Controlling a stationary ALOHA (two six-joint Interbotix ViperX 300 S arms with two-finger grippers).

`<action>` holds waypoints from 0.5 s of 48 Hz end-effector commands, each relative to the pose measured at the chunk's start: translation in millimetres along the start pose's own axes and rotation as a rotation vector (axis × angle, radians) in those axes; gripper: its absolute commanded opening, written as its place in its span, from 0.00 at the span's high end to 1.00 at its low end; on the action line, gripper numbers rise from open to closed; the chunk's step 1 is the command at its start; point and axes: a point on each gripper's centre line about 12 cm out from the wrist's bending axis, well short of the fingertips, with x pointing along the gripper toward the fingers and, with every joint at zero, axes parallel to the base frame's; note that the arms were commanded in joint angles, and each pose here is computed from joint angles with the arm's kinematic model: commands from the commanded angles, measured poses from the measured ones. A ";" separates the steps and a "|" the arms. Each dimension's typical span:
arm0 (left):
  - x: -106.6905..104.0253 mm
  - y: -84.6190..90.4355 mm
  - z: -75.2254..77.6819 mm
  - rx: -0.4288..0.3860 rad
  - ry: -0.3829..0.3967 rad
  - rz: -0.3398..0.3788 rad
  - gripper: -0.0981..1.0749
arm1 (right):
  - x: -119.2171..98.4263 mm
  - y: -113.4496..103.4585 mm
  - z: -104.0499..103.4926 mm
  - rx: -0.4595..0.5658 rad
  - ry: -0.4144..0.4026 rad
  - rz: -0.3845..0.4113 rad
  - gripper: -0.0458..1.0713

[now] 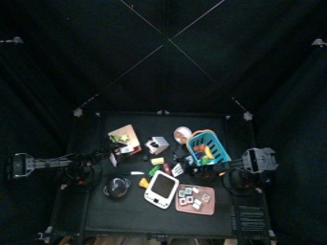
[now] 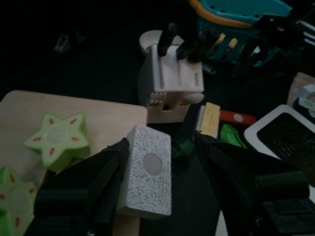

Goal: Grab egg sushi

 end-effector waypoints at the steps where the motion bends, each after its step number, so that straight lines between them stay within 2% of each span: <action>1: 0.2 -8.7 14.9 0.015 -0.049 -0.036 0.13 | -4.5 8.2 11.5 -0.034 -0.039 0.039 0.21; 9: -5.1 -18.4 20.8 0.037 -0.081 -0.085 0.13 | -1.4 13.7 12.6 -0.150 -0.067 0.075 0.21; 18: -6.2 -19.9 21.1 0.052 -0.085 -0.096 0.13 | 4.3 15.2 15.9 -0.170 -0.076 0.073 0.21; 24: -7.4 -27.4 20.3 0.071 -0.083 -0.131 0.13 | 8.1 18.3 18.7 -0.200 -0.090 0.077 0.21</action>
